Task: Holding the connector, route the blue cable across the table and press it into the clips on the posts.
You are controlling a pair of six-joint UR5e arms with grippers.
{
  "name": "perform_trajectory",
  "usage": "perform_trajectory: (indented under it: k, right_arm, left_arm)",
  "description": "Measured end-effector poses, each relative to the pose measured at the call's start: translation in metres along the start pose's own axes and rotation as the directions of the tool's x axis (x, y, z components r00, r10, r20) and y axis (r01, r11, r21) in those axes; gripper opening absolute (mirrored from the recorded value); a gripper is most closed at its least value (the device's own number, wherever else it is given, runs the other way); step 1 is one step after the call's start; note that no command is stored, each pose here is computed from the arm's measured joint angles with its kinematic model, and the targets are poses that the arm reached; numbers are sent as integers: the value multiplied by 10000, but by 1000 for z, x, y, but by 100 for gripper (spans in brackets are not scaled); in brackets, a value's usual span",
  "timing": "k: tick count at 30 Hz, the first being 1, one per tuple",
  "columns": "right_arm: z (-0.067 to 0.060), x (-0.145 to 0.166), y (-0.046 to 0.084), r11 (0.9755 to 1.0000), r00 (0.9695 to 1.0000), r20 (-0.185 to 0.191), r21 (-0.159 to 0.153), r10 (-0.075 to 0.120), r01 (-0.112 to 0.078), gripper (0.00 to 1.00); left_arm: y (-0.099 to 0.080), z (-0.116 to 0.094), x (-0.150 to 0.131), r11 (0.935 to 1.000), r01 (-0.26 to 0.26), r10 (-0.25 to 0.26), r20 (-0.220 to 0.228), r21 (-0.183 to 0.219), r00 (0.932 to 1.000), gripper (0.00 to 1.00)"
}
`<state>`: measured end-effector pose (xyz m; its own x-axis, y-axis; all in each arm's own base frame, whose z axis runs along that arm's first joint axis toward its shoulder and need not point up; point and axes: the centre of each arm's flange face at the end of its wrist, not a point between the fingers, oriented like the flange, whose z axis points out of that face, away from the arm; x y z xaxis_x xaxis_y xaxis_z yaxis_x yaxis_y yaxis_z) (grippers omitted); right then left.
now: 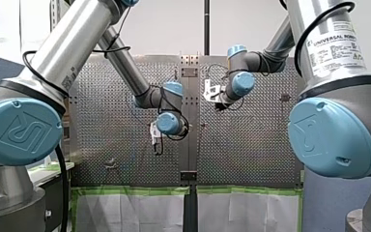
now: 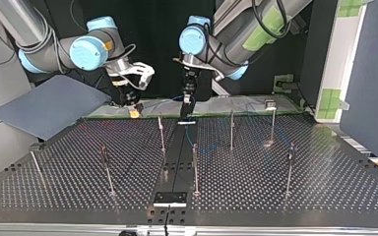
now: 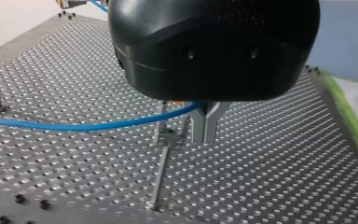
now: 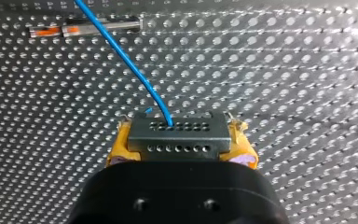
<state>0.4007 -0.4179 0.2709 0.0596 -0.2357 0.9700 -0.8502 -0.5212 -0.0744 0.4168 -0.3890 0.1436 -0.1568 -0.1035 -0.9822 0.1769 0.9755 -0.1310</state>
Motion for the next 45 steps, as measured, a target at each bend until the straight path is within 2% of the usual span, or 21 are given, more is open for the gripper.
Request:
perform_trajectory:
  k: [4,10,15,19,22,25,28,32,41,45]
  right_arm:
    - [4,-22,3,10000,9999,86,-39,78,-78,0]
    - [19,-47,7,10000,9999,126,-35,33,-32,0]
    - [23,-50,12,9999,10000,71,-125,13,-13,0]
    - [26,-49,15,9998,9999,-120,-199,-5,3,0]
    - [28,-48,18,9997,9996,-271,-243,-60,53,0]
    - [29,-47,23,9994,9993,-310,-298,-189,180,0]
    - [30,-48,28,9989,9992,-276,-364,-303,293,0]
    - [30,-55,34,9984,9993,-139,-459,-335,329,0]
    - [36,-72,46,9989,9997,153,-410,-201,207,0]
    - [43,-80,52,9997,9999,101,-242,32,-29,0]
  left_arm:
    - [4,-5,8,9999,51,-50,-140,90,9999,0]
    - [-3,5,6,9988,269,-269,-17,399,9996,0]
    - [-12,17,15,9980,281,-274,-136,574,9995,0]
    - [-16,32,15,9975,410,-405,-92,584,9991,0]
    - [-18,39,10,9972,473,-473,-20,580,9989,0]
    - [-20,45,4,9968,567,-573,92,572,9983,0]
    - [-22,47,1,9963,626,-636,150,581,9979,0]
    - [-22,48,0,9960,666,-678,189,597,9975,0]
    - [-24,60,-10,9908,984,-1022,367,934,9941,0]
    - [-24,70,-9,9904,988,-1021,299,965,9943,0]
